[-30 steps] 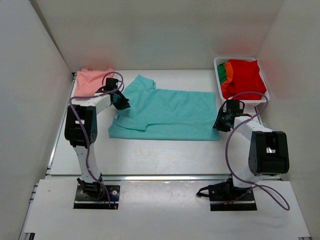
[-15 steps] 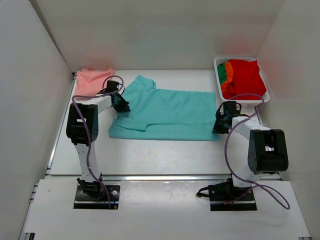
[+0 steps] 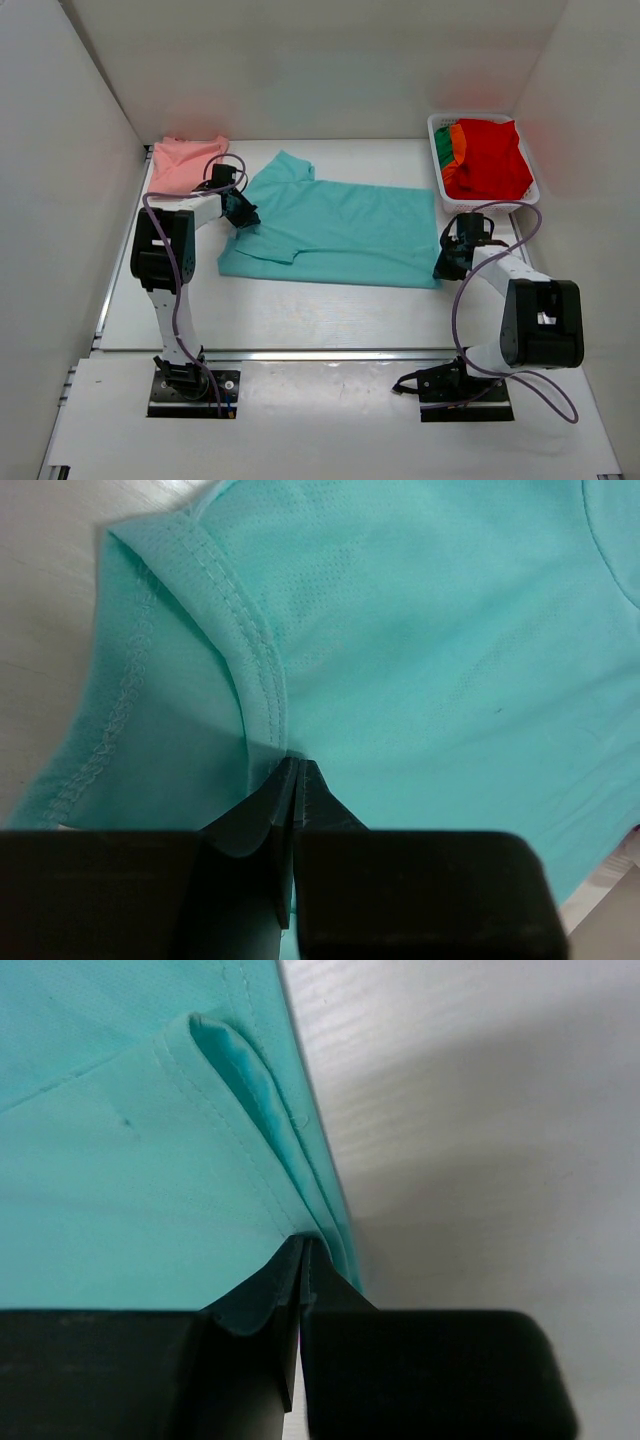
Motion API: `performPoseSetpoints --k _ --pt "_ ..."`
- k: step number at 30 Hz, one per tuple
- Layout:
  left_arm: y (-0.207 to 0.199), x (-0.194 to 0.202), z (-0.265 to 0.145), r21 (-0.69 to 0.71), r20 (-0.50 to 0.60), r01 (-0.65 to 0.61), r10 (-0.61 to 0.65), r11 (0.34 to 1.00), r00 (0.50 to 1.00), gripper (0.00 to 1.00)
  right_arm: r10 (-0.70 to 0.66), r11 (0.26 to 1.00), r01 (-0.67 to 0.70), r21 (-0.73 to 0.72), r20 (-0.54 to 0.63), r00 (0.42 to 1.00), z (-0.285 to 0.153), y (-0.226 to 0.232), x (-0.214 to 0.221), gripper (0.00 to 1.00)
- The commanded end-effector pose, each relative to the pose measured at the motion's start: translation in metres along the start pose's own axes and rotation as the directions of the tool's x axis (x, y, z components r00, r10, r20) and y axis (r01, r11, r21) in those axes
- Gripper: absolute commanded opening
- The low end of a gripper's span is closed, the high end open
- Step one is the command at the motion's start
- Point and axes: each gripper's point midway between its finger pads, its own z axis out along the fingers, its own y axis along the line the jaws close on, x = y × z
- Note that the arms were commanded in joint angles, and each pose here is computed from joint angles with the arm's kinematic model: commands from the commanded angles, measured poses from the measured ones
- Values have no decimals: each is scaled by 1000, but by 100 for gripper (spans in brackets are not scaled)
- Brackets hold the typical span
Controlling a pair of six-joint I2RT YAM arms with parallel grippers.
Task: Fold and stack the t-shirts
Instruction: Fold the flattened tshirt in 1/3 of the way
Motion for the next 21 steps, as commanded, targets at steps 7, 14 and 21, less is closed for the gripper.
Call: performPoseSetpoints --k 7,14,21 --pt "-1 0 -12 5 20 3 -3 1000 1000 12 7 999 -5 36 -68 998 -17 -12 23 0" --pt "13 2 -16 -55 14 -15 16 998 1000 12 -18 999 26 46 -165 986 -22 -14 38 0" --pt "52 28 -37 -138 -42 -27 21 990 999 12 -26 999 31 22 -219 975 -19 -12 48 0"
